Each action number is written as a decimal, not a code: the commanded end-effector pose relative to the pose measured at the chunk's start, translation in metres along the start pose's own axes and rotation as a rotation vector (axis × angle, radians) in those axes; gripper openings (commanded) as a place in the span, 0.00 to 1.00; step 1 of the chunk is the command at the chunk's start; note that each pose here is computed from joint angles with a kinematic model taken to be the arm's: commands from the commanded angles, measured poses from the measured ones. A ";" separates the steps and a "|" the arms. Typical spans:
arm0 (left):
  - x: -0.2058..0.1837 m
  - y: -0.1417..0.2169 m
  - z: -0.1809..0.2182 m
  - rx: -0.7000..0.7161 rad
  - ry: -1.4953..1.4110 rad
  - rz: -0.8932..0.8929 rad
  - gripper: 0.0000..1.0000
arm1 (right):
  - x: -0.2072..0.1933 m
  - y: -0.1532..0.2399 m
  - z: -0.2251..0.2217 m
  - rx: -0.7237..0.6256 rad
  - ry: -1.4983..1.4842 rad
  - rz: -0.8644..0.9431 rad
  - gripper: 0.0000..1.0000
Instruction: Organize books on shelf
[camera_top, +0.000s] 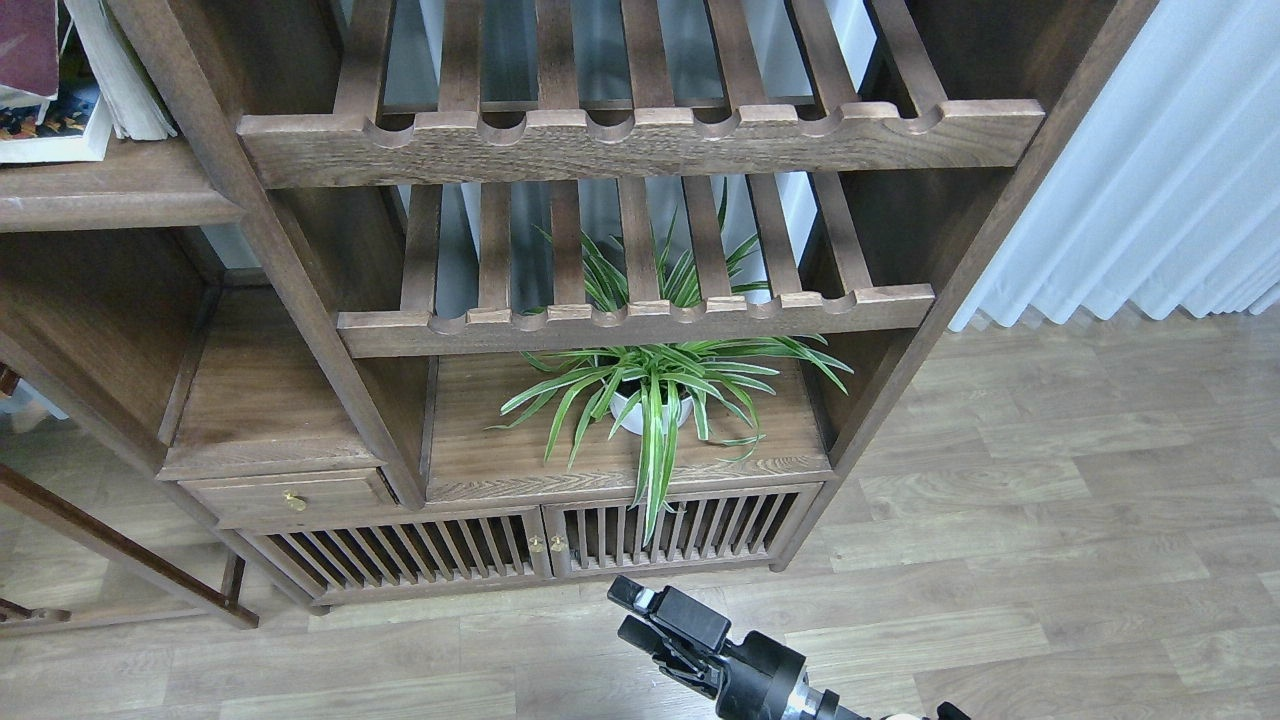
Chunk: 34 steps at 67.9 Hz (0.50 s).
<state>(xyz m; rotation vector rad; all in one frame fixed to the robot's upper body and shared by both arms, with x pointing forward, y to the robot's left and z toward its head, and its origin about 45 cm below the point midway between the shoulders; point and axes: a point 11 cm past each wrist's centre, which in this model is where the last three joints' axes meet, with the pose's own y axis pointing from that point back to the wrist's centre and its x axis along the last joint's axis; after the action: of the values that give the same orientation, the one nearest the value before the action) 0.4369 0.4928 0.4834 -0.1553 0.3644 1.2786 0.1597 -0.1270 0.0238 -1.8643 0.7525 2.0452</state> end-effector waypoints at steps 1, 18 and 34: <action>0.003 -0.005 -0.007 0.016 0.003 0.013 0.03 | -0.001 0.000 0.000 0.000 0.001 -0.002 1.00; 0.014 -0.004 -0.012 0.030 -0.007 0.053 0.32 | 0.000 0.000 0.000 -0.002 0.000 0.000 1.00; 0.016 -0.004 -0.013 0.059 -0.060 0.078 0.66 | -0.001 -0.001 0.000 -0.002 0.003 -0.002 1.00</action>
<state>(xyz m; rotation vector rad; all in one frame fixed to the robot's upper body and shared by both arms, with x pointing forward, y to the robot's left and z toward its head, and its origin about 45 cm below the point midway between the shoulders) 0.4418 0.5027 0.4656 -0.0964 0.3784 1.3361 0.1596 -0.1265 0.0240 -1.8655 0.7506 2.0454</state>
